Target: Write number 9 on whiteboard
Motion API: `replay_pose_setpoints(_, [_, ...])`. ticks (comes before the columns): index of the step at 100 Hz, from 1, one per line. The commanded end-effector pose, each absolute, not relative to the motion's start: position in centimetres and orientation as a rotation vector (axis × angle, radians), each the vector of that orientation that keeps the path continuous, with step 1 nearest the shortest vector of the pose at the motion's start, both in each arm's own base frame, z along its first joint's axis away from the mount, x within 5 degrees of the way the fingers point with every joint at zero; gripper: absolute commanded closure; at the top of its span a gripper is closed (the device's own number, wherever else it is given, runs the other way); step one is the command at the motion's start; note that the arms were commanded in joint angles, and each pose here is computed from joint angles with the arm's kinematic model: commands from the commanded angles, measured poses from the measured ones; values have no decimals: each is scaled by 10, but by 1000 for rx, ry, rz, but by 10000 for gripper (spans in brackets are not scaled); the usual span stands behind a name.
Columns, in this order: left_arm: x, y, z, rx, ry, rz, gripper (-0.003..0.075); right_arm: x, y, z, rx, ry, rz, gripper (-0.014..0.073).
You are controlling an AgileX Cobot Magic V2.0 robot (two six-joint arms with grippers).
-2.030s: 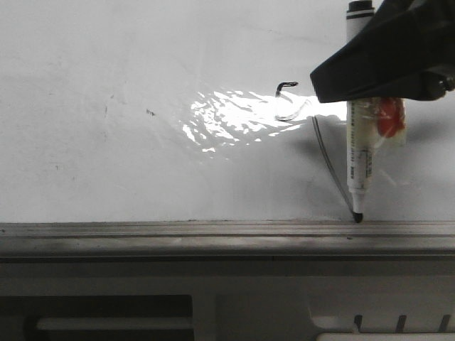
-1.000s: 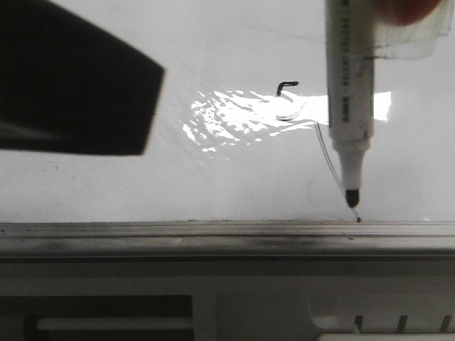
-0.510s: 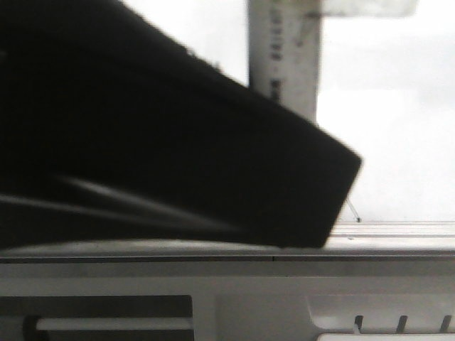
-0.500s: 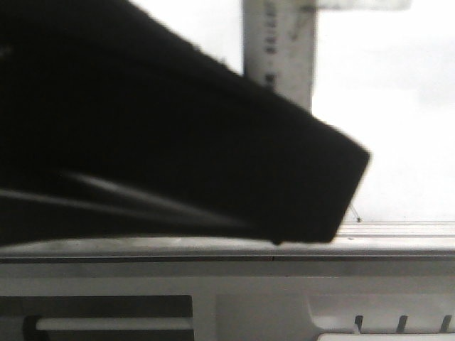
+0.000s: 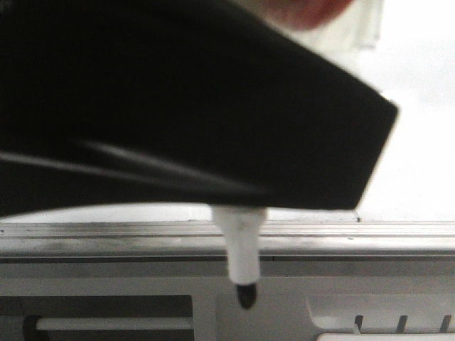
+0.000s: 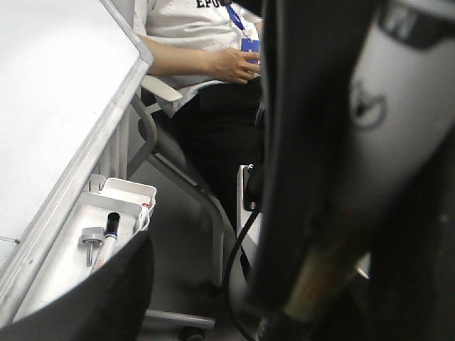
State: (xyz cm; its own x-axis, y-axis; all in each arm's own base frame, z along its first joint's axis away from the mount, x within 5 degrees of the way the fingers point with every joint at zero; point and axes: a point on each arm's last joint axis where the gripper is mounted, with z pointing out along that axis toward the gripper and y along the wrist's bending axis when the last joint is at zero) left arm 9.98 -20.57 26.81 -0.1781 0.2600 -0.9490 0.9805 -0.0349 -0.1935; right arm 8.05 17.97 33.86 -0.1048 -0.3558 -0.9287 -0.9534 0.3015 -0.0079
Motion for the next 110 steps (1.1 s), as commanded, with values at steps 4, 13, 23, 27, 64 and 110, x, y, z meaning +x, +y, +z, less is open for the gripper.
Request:
replay_pose_setpoints(4, [101, -209, 292, 1224, 1450, -1376, 325, 80, 182, 349, -1173, 1626, 853, 672])
replay_pose_setpoints(13, [101, -209, 291, 1232, 1449, -1372, 387, 80, 182, 349, -1173, 1626, 853, 672])
replay_pose_setpoints(23, [100, -209, 290, 1248, 1448, -1362, 528, 80, 182, 349, -1177, 1629, 854, 672])
replay_pose_setpoints(27, [100, -209, 290, 1252, 1449, -1361, 596, 79, 182, 348, -1185, 1633, 855, 672])
replay_pose_setpoints(64, [97, -208, 286, 1323, 1457, -1342, 741, 78, 182, 347, -1208, 1646, 859, 641])
replay_pose_setpoints(110, [105, -207, 281, 1136, 1722, -1381, 741, 85, 151, 369, -1045, 1570, 787, 69])
